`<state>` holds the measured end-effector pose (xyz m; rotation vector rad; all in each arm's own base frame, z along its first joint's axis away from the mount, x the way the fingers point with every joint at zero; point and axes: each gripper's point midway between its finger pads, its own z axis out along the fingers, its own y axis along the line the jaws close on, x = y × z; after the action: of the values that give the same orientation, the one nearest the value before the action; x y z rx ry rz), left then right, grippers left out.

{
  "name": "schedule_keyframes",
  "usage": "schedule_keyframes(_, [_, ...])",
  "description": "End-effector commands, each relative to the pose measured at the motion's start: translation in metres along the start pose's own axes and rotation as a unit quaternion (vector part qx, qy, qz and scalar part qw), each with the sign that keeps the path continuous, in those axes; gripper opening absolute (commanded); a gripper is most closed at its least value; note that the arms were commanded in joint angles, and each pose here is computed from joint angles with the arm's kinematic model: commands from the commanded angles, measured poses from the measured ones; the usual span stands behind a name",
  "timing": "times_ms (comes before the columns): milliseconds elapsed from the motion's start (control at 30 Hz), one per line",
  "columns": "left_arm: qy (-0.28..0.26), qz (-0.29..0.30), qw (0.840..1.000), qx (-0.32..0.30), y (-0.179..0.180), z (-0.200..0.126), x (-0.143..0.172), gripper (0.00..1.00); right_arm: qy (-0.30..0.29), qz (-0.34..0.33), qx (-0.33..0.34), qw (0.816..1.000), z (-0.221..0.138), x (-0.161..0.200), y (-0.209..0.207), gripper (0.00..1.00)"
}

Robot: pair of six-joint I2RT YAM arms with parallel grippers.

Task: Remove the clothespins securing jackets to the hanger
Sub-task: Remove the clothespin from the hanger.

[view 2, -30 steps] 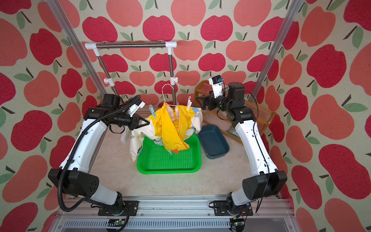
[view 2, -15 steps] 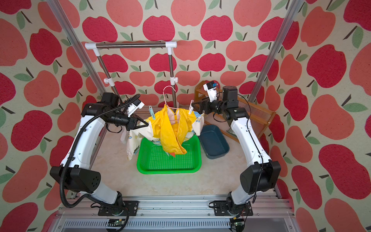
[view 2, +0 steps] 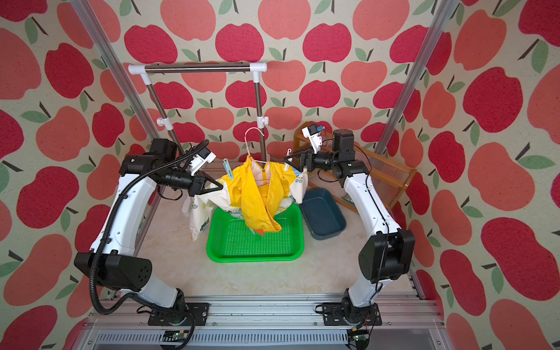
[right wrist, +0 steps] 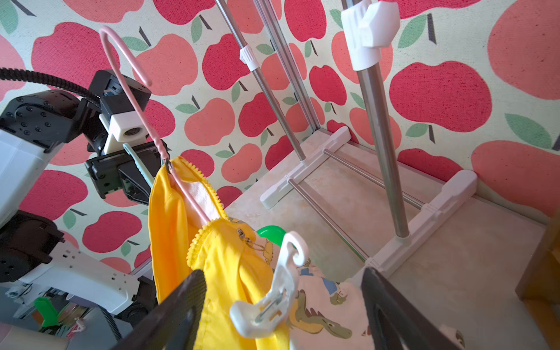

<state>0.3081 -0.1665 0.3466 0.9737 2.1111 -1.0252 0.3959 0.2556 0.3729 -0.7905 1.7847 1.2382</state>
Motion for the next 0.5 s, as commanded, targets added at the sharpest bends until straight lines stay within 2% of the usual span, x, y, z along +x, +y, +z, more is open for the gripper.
schedule_keyframes(0, [-0.044, 0.03, 0.998, 0.041, -0.024, -0.011, -0.022, 0.0, 0.002, 0.012, -0.032, 0.999, 0.003, 0.005, 0.004, 0.82])
schedule_keyframes(200, [-0.044, 0.028, 0.998, 0.042, -0.023, -0.011, -0.022, 0.0, -0.001, 0.014, -0.049, 0.999, 0.008, 0.007, 0.008, 0.75])
schedule_keyframes(300, [-0.042, 0.027, 0.998, 0.044, -0.023, -0.01, -0.022, 0.0, -0.01, 0.015, -0.065, 0.998, 0.009, 0.004, 0.011, 0.68])
schedule_keyframes(467, [-0.038, 0.026, 0.998, 0.05, -0.019, -0.008, -0.02, 0.0, -0.02, 0.016, -0.088, 0.996, 0.007, -0.001, 0.02, 0.66])
